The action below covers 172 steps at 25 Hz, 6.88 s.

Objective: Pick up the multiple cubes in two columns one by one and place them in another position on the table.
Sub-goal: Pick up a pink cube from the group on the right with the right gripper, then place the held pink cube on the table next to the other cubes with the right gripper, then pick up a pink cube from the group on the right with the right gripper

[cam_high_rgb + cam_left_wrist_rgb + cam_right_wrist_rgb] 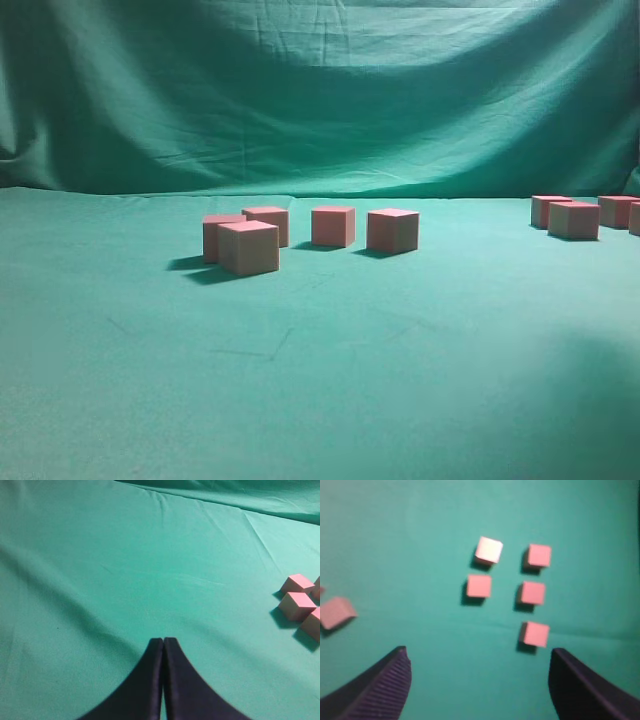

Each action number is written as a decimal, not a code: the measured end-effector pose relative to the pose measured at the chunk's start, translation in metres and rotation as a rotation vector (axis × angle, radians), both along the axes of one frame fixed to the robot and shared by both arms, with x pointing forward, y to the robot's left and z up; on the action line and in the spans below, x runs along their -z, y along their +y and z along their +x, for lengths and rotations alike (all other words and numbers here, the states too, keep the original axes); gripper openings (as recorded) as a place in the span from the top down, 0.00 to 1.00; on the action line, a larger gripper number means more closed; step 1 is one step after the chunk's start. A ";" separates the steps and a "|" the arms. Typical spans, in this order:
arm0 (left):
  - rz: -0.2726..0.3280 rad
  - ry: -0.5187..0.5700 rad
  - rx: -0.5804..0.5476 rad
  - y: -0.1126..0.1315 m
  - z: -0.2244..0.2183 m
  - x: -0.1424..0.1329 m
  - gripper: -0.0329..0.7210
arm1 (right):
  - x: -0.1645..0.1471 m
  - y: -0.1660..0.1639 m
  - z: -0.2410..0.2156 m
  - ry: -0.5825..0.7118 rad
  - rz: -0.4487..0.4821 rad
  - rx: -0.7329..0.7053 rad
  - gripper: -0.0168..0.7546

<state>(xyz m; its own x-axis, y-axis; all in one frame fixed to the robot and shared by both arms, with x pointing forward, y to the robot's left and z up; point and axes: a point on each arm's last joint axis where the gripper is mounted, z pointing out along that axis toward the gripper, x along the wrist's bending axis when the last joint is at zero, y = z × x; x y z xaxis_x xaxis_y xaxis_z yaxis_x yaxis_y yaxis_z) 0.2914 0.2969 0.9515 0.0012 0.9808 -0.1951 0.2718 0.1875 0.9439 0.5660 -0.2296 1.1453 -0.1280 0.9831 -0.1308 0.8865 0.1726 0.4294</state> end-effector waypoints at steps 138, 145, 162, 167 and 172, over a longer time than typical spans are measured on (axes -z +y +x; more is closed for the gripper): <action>0.000 0.000 0.000 0.000 0.000 0.000 0.96 | 0.127 0.216 -0.025 0.292 -0.082 -0.830 0.11; 0.000 0.000 0.000 0.000 0.000 0.000 0.96 | 0.066 0.203 -0.005 0.055 -0.205 -0.664 0.18; 0.000 0.000 0.000 0.000 0.000 0.000 0.96 | 0.110 0.000 0.074 0.256 0.029 0.062 0.24; 0.000 0.000 0.000 0.000 0.000 0.000 0.96 | 0.145 -0.005 0.094 0.242 0.054 0.078 0.24; 0.000 0.000 0.000 0.000 0.000 0.000 0.96 | 0.173 -0.003 0.108 0.224 0.058 0.071 0.24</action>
